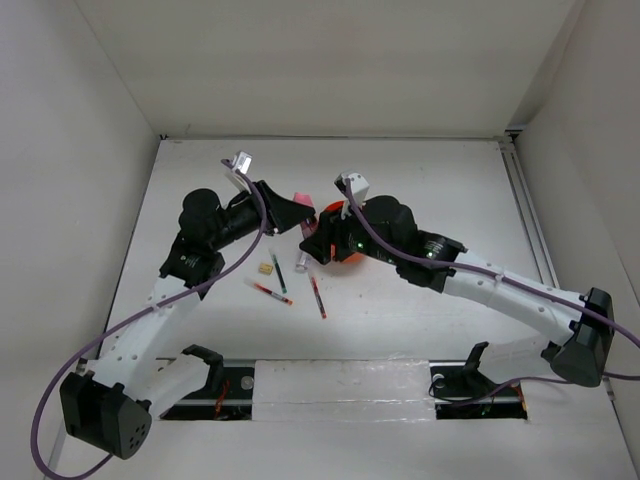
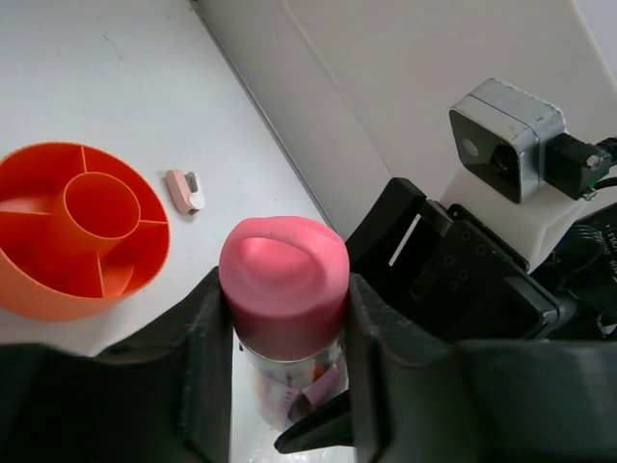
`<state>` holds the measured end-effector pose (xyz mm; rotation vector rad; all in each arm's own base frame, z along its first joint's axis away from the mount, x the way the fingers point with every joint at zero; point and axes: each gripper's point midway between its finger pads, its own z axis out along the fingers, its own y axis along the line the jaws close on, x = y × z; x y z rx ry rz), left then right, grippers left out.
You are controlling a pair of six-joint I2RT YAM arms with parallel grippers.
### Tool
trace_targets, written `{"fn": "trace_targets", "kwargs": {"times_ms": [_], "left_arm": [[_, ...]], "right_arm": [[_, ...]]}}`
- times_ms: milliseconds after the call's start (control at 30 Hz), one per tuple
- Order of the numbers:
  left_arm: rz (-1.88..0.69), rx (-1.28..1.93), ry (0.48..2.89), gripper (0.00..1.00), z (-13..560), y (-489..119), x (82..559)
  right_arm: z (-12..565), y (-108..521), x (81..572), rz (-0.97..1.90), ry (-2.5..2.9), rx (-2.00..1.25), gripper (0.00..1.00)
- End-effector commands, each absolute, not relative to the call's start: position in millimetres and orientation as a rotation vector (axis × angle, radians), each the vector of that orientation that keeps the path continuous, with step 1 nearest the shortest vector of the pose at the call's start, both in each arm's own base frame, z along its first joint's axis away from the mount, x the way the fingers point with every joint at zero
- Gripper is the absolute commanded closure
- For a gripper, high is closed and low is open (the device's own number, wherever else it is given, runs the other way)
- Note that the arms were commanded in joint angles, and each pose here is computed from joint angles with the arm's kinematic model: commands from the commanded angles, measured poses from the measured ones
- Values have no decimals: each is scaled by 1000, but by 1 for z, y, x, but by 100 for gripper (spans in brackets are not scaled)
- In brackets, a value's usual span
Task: Sort the stationery into containers
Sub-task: Place the stationery in the storage box.
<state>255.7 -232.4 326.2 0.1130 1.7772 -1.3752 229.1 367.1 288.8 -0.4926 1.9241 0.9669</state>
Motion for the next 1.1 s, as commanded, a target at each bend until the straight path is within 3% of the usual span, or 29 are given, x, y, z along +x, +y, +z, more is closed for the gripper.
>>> {"fn": "trace_targets", "kwargs": {"times_ms": [0,67,167,200,233,267,300,367,433,500,800,1067], "left_arm": [[-1375,145,1736,87,332,-233,256],[-1390,145,1739,100,332,-234,256],[-1404,144,1750,100,329,-237,258],[-1404,149,1739,100,333,-237,258],[-1389,172,1720,100,338,-236,259],[-1365,156,1741,100,335,-235,261],[-1334,136,1743,100,335,-232,266],[-1302,132,1742,100,336,-230,269],[-1289,116,1739,100,336,-228,272],[-1276,101,1737,100,341,-227,276],[-1077,-9,1689,100,368,-204,304],[-1008,-12,1658,100,374,-219,341]], "right_arm": [[343,370,233,1047,1752,-419,100],[350,368,233,1049,1731,-405,100],[352,369,234,1048,1716,-409,99],[352,368,234,1039,1711,-419,93],[352,366,233,1040,1710,-419,84],[354,361,233,1030,1703,-402,55],[355,357,233,1023,1700,-393,43],[357,346,232,1004,1688,-362,30],[362,338,233,991,1674,-335,9],[362,327,232,965,1678,-310,0],[320,264,230,691,1859,-220,0],[331,204,208,633,1849,-113,0]]}}
